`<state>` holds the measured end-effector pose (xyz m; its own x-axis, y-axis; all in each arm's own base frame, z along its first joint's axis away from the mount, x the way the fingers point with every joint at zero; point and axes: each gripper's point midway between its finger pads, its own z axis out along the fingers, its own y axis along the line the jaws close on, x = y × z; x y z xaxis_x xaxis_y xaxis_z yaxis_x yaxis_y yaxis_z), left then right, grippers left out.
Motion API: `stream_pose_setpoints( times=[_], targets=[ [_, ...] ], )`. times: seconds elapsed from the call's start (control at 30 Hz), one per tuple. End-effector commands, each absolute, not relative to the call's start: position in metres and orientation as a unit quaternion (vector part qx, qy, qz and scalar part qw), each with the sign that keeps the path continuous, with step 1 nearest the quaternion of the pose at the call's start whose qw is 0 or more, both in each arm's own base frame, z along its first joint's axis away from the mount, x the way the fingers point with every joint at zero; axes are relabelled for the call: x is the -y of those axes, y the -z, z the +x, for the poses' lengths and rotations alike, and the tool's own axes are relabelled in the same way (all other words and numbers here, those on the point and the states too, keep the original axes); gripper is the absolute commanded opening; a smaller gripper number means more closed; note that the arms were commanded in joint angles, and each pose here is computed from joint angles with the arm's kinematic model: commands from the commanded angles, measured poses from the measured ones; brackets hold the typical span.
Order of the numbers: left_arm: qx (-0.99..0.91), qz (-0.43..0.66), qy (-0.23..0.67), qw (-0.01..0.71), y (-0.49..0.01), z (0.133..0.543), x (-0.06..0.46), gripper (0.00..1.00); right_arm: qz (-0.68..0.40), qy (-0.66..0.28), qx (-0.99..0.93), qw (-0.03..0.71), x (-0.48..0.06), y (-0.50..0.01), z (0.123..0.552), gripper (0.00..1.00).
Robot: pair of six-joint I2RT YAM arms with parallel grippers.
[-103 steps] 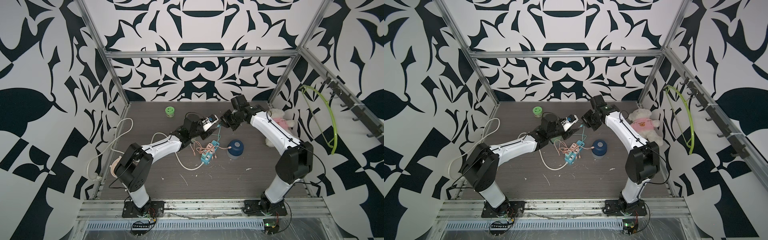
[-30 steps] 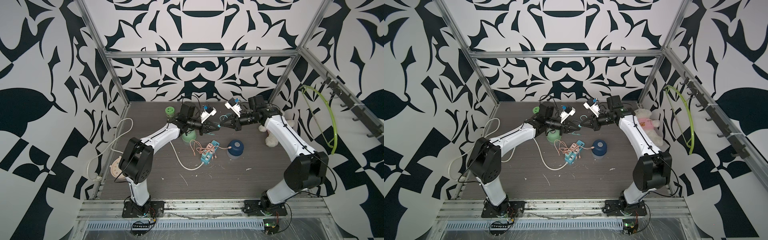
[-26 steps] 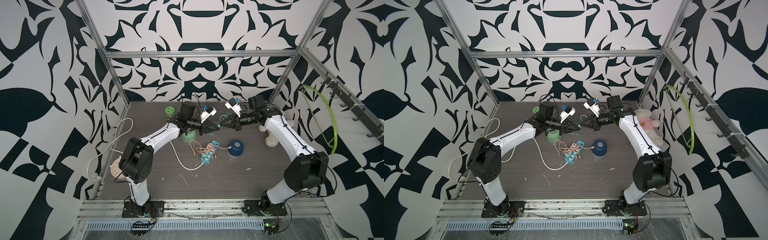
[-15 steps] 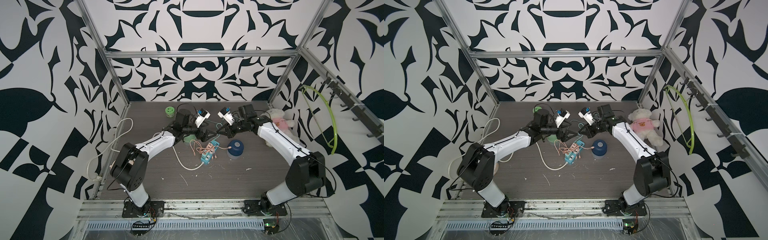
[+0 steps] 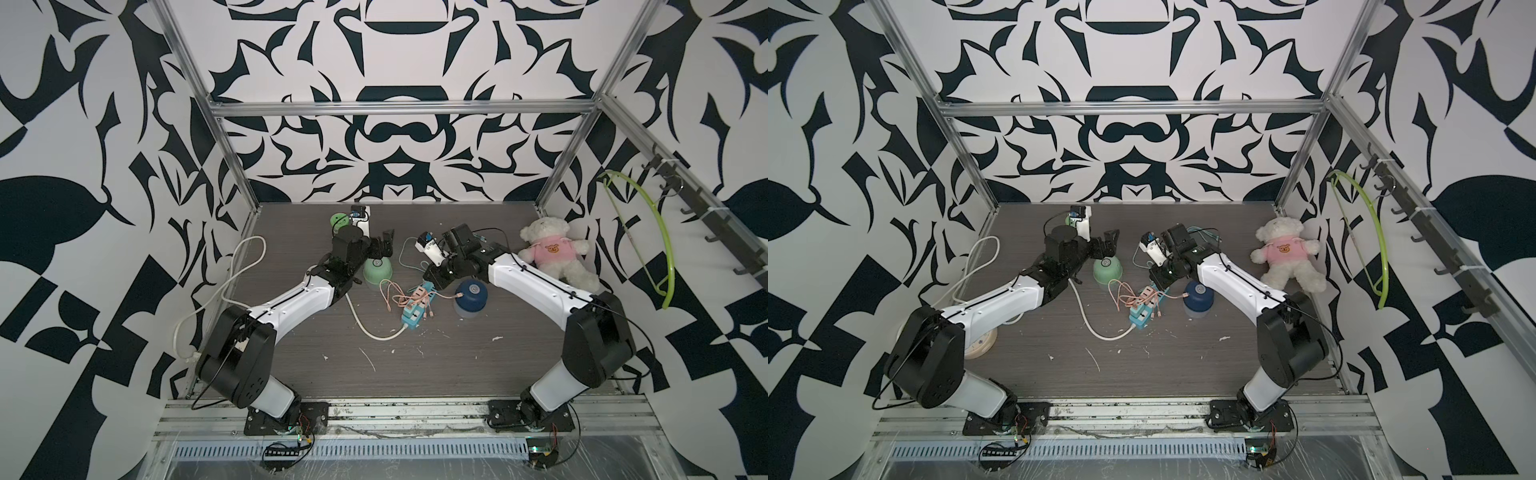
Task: Charge the cordless meat grinders
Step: Insert the charging cable into the plug.
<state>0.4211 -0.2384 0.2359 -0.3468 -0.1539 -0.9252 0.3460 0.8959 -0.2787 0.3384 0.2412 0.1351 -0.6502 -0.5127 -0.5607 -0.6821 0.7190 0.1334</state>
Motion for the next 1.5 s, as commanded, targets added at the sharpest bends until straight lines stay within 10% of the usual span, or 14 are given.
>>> stream_pose_setpoints(
  times=[0.0, 1.47],
  targets=[
    [-0.790, 0.026, 0.210, 0.576, -0.241, 0.423, 0.227, 0.99, -0.338, -0.162, -0.890, 0.260, -0.244, -0.138, 0.339, 0.00],
    [-0.796, -0.032, 0.209, 0.567, -0.228, 0.415, 0.209, 1.00, -0.387, -0.158, -0.879, 0.230, -0.246, -0.115, 0.317, 0.00]
  ],
)
